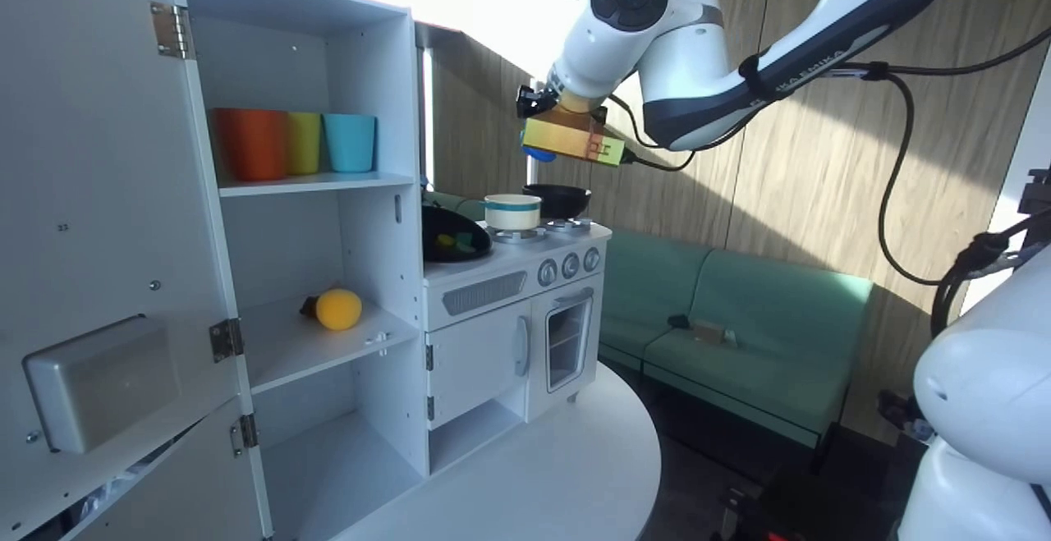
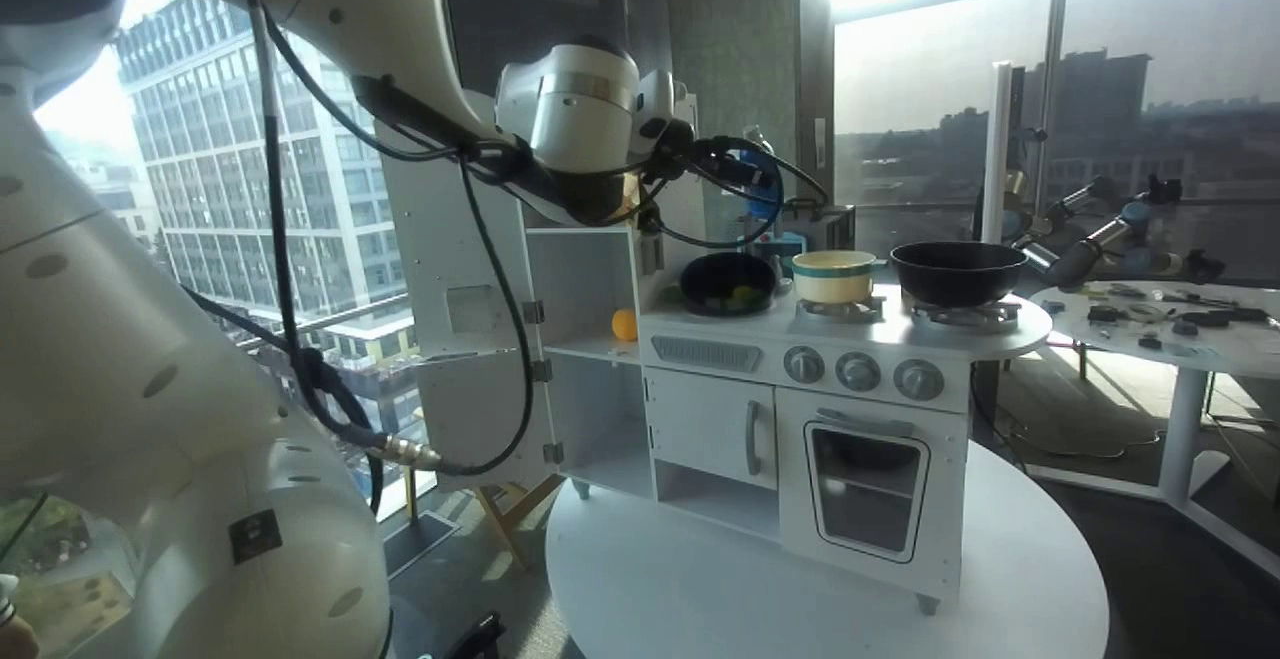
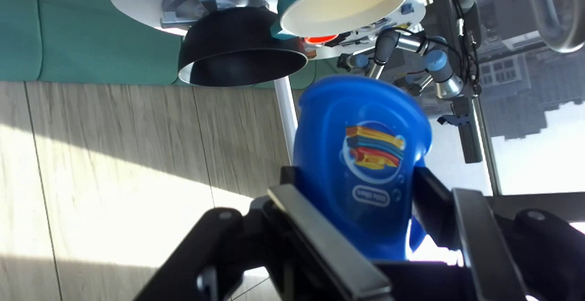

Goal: Firstly, shift the bottle to the plastic pot, then the yellow and brown toys to the bowl

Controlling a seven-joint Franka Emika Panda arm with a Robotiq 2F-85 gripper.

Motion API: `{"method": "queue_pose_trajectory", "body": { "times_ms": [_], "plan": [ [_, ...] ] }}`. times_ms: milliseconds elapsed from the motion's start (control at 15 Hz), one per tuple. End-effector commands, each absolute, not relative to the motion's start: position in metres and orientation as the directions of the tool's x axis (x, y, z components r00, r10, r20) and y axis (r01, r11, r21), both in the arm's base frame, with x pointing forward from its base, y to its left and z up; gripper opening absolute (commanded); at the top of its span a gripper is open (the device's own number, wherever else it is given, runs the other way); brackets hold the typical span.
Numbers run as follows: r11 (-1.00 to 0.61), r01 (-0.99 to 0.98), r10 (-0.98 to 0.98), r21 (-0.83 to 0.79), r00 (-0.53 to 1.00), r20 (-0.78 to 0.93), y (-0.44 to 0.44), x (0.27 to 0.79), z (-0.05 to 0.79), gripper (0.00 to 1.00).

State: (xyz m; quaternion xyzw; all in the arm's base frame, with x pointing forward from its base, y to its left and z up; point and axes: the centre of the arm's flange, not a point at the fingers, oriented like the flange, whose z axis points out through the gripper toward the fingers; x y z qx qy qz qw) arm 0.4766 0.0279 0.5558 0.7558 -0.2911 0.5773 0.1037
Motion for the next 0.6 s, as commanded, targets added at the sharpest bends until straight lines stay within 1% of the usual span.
{"method": "queue_pose_trajectory", "body": {
  "times_ms": [0,533],
  "plan": [
    [-0.8,-0.55,-0.376,-0.241,0.146,0.915,0.002,0.525,0.56,0.38],
    [-0.781,-0.516,-0.521,-0.353,0.225,0.824,-0.053,0.593,0.567,0.38]
  ]
}}
